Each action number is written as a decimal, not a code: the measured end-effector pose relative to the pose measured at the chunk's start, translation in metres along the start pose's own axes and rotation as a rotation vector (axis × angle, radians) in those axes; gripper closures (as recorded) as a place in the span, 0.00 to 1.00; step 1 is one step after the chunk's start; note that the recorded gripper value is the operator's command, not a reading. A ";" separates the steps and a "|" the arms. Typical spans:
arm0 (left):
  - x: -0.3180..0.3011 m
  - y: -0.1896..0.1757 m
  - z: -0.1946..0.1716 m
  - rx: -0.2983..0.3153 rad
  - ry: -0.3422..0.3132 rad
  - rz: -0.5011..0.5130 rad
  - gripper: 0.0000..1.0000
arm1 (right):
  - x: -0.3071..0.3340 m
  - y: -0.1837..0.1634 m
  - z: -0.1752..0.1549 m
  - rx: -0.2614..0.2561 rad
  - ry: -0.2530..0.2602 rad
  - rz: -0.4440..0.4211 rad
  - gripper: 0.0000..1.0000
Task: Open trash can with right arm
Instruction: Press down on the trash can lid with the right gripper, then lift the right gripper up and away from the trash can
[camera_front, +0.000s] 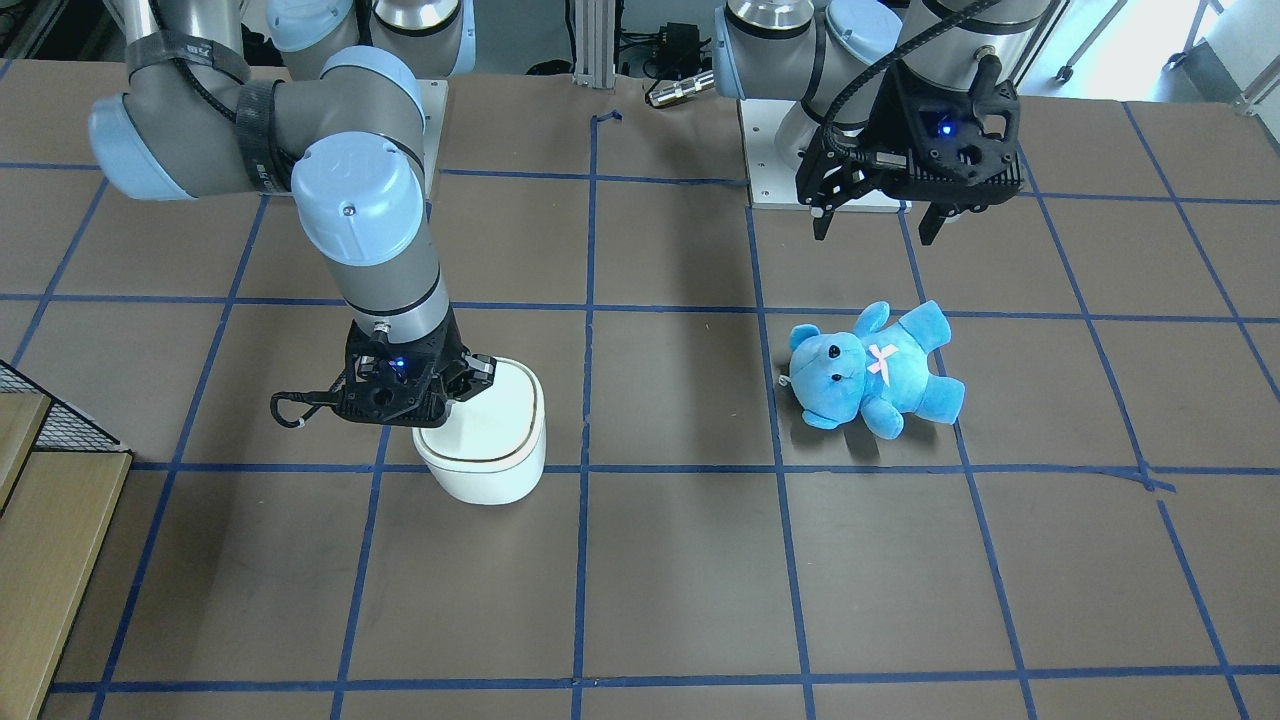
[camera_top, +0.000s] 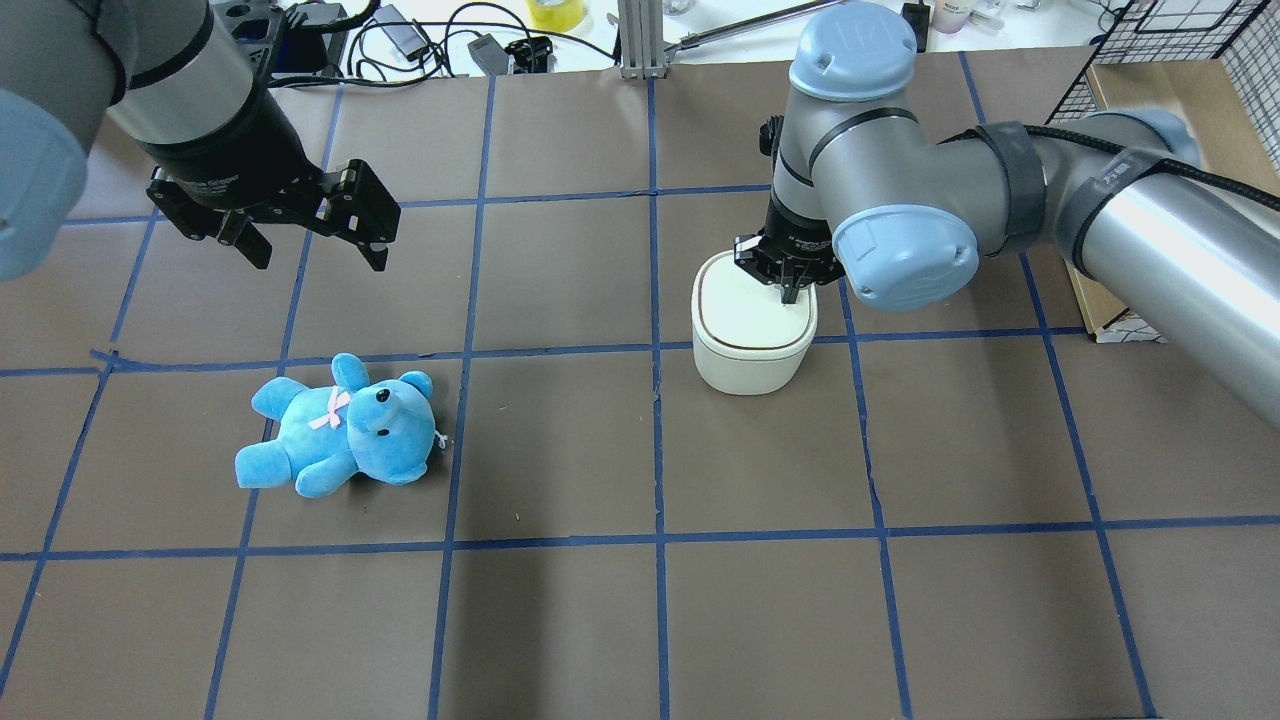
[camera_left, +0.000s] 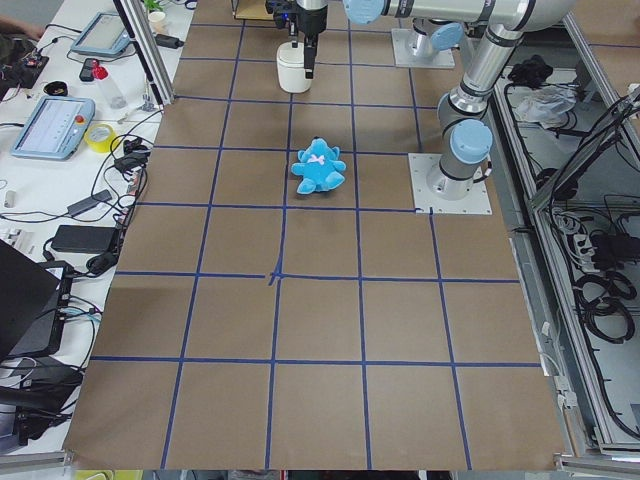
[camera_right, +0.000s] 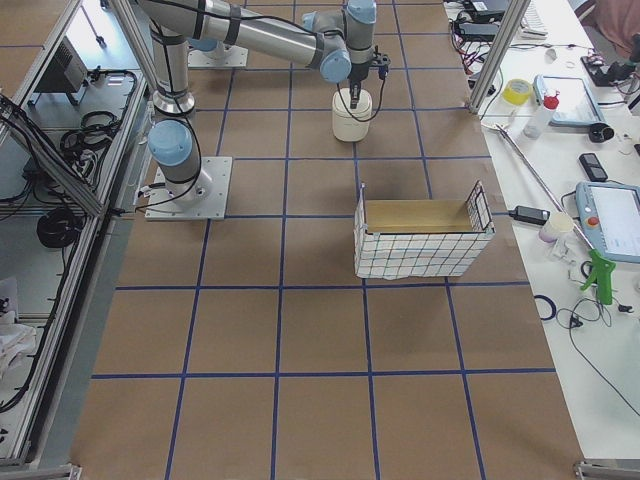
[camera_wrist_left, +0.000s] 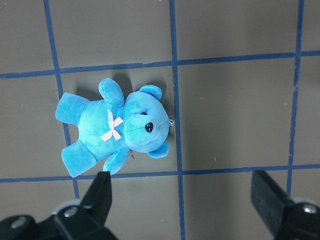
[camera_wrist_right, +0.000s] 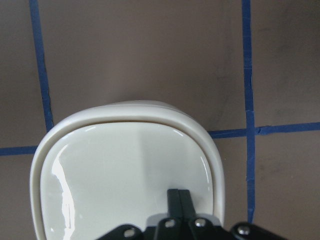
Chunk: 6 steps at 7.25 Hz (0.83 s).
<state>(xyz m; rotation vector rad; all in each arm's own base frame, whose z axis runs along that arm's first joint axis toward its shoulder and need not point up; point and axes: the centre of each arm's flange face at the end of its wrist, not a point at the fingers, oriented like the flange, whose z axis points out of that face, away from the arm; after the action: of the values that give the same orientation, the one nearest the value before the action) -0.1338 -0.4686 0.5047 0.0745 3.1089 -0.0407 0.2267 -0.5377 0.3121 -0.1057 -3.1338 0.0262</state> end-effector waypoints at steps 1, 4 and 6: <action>0.000 0.000 0.000 0.000 0.000 0.000 0.00 | 0.000 0.000 0.001 -0.001 0.000 0.001 0.67; 0.000 0.000 0.000 0.000 0.000 -0.001 0.00 | 0.002 0.003 -0.050 0.057 -0.008 0.035 0.00; 0.000 0.000 0.000 0.000 0.000 -0.001 0.00 | 0.010 0.003 -0.136 0.074 -0.014 0.060 0.00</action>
<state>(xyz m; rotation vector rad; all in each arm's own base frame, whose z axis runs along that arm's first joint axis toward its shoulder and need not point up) -0.1337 -0.4686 0.5047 0.0732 3.1089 -0.0407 0.2179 -0.5318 0.4478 -0.1994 -3.1384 0.1439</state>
